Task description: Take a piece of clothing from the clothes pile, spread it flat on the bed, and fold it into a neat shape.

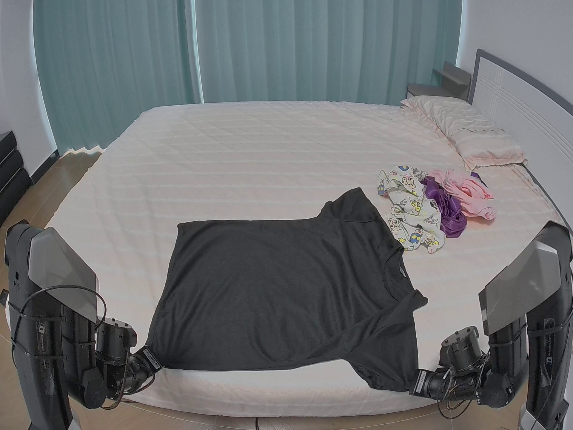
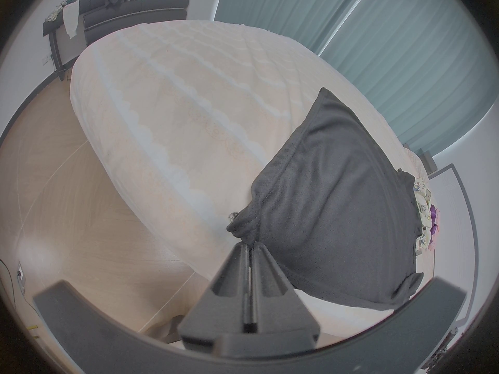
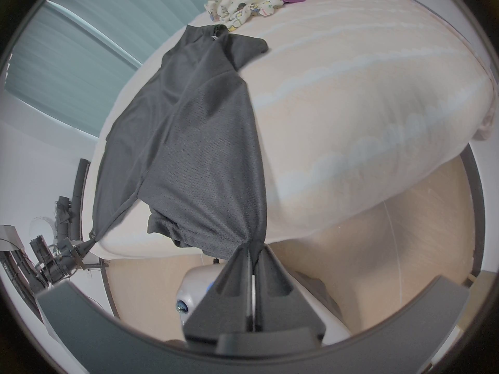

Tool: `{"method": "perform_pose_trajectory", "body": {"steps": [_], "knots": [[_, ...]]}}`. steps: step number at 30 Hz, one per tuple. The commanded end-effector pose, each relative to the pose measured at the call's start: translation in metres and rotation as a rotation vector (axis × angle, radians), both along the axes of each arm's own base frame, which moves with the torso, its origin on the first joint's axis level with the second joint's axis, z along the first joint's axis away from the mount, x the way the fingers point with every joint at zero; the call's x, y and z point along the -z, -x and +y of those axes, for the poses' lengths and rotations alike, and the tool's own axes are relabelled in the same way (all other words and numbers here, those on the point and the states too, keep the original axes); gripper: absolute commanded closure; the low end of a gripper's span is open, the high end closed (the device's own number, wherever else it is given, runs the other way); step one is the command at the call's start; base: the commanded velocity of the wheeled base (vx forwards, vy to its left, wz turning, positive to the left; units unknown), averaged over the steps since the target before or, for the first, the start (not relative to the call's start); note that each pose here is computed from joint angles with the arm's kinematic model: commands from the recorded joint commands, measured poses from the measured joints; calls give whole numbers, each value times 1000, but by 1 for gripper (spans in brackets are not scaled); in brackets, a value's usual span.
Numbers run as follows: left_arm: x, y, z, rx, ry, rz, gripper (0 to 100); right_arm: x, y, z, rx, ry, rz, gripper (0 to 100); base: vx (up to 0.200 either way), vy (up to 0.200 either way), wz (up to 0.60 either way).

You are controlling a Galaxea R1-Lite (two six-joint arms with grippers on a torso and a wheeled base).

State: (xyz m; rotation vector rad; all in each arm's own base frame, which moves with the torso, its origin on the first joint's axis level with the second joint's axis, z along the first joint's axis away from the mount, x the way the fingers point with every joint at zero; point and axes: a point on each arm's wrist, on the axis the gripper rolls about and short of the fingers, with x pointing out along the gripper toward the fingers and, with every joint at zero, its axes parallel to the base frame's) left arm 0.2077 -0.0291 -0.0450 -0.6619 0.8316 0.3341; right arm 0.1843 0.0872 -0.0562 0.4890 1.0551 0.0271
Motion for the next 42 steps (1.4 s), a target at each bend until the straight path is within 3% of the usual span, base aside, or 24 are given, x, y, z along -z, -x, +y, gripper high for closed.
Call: {"method": "perform_pose_trajectory", "body": {"steps": [1,6,11,18,33,42], "knots": [[-7,2,0,-11,-29,-31,100,-20,8,-3,-5,3,6,100,0,0,0],[-10,2,0,-13,-45,-40,100,-23,18,-7,-19,44,81,100,0,0,0],[-9,2,1,-1,-150,-33,100,-22,25,-6,-40,75,126,100,0,0,0],[-8,6,3,-2,-215,6,100,-23,36,1,-84,139,153,100,0,0,0],[-13,20,-8,66,-235,95,100,-43,62,6,-200,189,193,100,0,0,0],[-17,29,-7,81,-244,157,100,-44,67,3,-204,213,230,100,0,0,0]]}}
